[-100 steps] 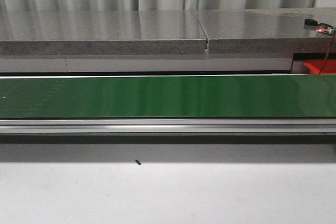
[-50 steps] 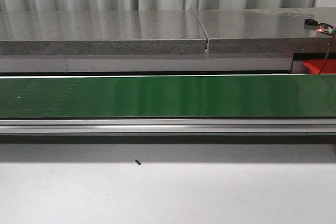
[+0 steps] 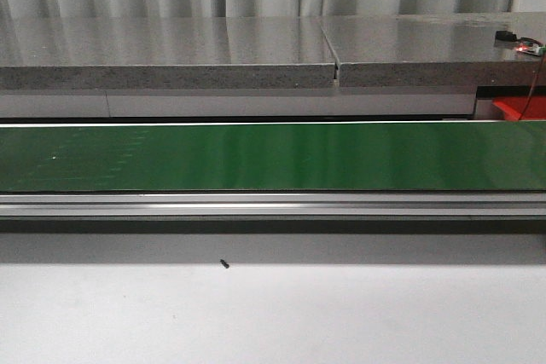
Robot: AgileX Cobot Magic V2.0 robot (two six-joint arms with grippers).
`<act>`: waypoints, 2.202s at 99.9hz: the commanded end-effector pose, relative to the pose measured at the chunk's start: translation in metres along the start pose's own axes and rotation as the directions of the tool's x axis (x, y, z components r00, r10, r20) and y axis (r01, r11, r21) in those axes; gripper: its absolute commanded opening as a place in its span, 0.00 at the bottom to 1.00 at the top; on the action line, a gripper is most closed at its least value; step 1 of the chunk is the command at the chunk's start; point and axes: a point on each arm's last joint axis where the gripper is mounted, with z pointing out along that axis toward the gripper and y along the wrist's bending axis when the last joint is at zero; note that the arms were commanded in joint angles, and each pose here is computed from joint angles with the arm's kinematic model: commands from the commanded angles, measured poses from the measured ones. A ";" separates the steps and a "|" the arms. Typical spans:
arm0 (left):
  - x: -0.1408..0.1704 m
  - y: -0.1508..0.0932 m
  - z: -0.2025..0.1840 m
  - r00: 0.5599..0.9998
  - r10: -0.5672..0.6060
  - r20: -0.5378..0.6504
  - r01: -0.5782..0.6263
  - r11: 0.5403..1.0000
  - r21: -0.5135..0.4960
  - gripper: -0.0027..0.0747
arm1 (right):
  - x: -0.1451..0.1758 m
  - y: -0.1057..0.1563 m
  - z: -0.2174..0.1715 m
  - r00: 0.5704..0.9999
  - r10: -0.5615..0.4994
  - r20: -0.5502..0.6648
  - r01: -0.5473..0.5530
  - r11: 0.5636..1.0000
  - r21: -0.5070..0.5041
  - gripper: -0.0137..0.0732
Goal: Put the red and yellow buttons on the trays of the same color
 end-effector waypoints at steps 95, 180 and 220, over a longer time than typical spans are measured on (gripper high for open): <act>-0.043 -0.018 -0.085 0.959 -0.068 0.276 0.033 0.991 0.130 0.73 | -0.013 -0.001 -0.003 0.994 -0.005 0.112 0.004 1.000 0.013 0.08; 0.070 0.127 -0.132 0.728 -0.466 0.503 0.593 0.796 -0.120 0.73 | -0.013 -0.001 -0.003 0.994 -0.005 0.112 0.004 1.000 0.013 0.08; 0.072 0.147 -0.095 0.752 -0.469 0.463 0.604 0.771 -0.201 0.72 | -0.013 -0.001 -0.003 0.994 -0.005 0.112 0.004 1.000 0.013 0.08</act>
